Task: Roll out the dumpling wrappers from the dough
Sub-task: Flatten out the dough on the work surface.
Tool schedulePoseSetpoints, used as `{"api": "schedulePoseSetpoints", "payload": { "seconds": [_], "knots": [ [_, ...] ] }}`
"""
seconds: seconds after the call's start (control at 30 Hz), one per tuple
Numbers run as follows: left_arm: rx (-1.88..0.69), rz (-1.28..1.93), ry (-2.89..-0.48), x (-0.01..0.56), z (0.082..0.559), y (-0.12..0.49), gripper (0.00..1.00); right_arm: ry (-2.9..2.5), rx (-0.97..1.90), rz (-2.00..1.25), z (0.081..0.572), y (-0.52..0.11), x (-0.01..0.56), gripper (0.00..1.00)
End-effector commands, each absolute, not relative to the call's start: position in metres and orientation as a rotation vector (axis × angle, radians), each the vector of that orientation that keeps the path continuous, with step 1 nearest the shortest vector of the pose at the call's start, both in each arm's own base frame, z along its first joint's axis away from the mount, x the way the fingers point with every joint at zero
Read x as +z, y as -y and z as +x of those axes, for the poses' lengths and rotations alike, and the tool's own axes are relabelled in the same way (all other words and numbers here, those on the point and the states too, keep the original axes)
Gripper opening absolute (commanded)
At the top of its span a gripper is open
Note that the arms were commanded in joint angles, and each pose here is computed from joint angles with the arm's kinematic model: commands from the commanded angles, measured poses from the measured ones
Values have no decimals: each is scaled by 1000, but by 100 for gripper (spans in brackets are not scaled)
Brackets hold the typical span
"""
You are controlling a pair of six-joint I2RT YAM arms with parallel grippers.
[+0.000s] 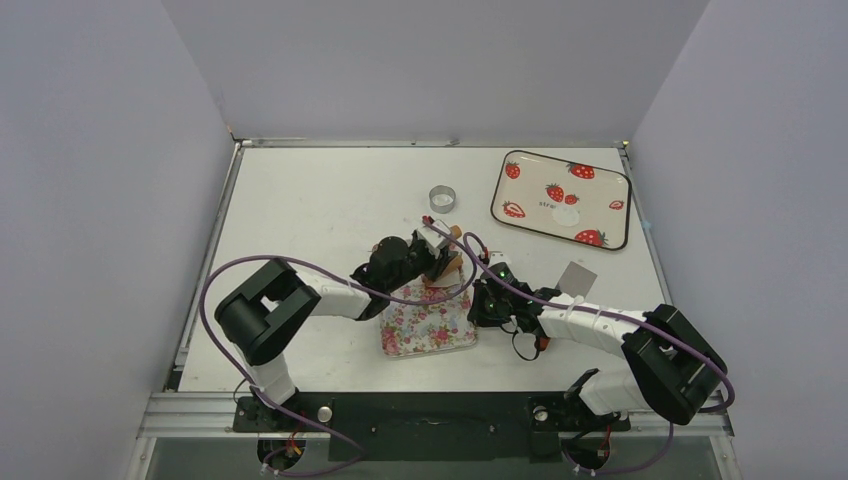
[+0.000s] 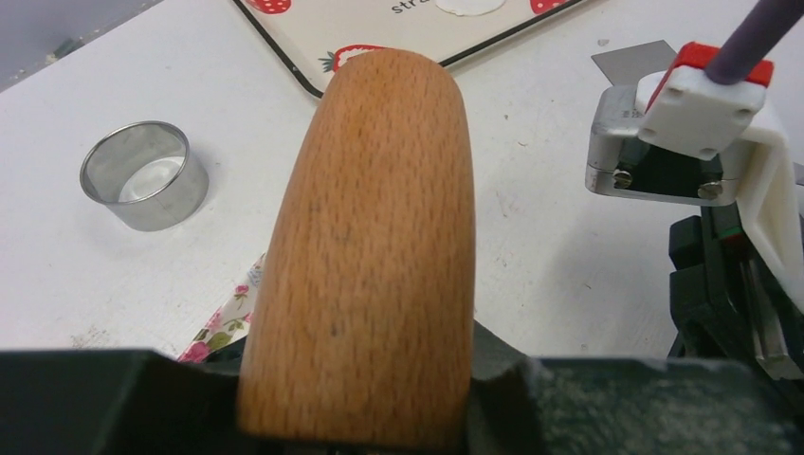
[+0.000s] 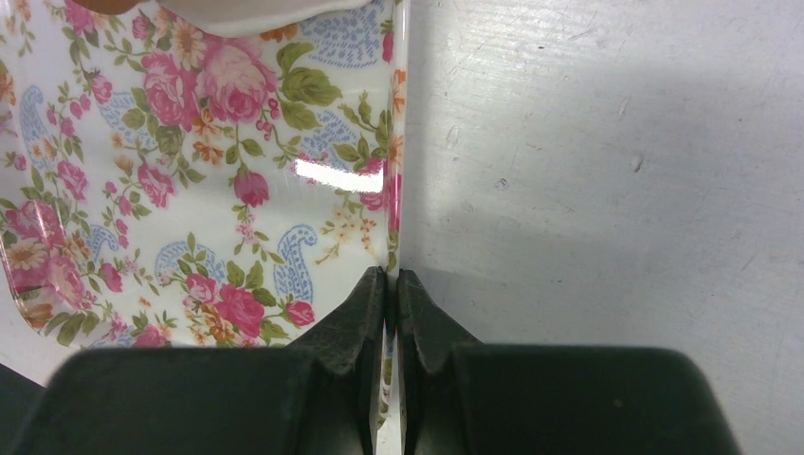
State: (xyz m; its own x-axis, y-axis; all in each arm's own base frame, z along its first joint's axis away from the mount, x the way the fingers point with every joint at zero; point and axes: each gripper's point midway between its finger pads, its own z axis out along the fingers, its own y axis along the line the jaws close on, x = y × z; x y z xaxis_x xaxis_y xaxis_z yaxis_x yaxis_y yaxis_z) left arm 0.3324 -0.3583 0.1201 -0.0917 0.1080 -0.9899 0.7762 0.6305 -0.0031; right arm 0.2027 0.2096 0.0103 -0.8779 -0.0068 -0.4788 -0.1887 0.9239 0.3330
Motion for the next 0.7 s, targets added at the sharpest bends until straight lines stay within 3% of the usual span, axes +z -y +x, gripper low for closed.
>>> {"api": "schedulePoseSetpoints", "payload": {
  "seconds": [0.0,0.27,0.43,0.67],
  "knots": [
    [-651,690,-1512,145,343,365,0,-2822,332,-210,153,-172,-30,0],
    [-565,696,-1651,97,344,352,0,-2820,330,-209,154,-172,-31,0],
    [-541,627,-1885,32,314,320,0,-2815,333,-199,155,-172,-31,0],
    [-476,652,-1947,2,297,299,0,-2826,327,-220,155,-173,-32,0]
  ]
}}
